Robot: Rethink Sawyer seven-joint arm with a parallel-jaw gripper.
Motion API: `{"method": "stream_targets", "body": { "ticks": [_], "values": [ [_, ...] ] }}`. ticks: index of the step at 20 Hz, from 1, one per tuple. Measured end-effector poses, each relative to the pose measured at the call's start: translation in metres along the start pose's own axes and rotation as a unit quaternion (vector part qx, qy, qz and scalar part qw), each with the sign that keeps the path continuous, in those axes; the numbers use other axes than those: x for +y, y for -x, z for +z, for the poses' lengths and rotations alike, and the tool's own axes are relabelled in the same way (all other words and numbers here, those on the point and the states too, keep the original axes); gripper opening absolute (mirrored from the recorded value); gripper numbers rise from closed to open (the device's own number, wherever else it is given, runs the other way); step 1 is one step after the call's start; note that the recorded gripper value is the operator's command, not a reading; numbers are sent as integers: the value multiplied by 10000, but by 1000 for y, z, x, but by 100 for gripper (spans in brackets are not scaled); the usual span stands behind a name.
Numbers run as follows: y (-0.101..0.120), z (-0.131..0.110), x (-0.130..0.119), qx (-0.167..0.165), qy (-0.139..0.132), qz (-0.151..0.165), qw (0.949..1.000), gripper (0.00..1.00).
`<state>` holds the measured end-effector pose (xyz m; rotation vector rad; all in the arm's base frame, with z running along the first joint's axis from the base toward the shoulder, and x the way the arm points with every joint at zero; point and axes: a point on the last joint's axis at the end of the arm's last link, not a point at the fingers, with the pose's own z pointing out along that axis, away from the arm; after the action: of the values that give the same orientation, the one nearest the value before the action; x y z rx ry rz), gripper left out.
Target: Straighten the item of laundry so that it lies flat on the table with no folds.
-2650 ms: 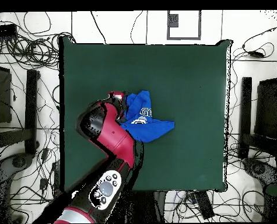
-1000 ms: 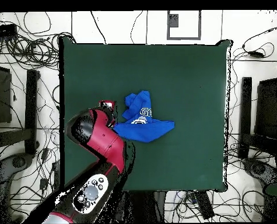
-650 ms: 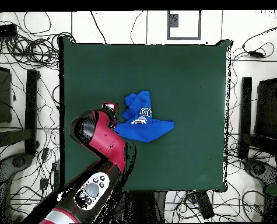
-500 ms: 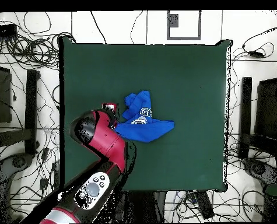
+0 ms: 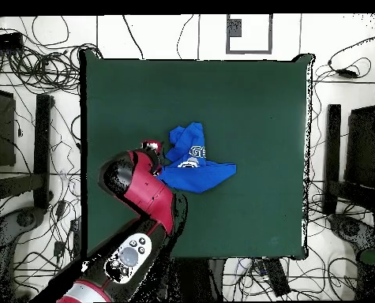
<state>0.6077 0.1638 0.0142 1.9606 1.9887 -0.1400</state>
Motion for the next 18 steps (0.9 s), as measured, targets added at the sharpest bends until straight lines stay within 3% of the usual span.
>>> {"method": "stream_targets", "body": {
  "ticks": [6, 11, 18],
  "values": [
    [17, -3, -12, -48, -128, 16, 9999, 100],
    [40, -5, -19, -27, -252, 229, 9994, 100],
    [46, -3, -27, 30, -361, 339, 9988, 100]
  ]
}}
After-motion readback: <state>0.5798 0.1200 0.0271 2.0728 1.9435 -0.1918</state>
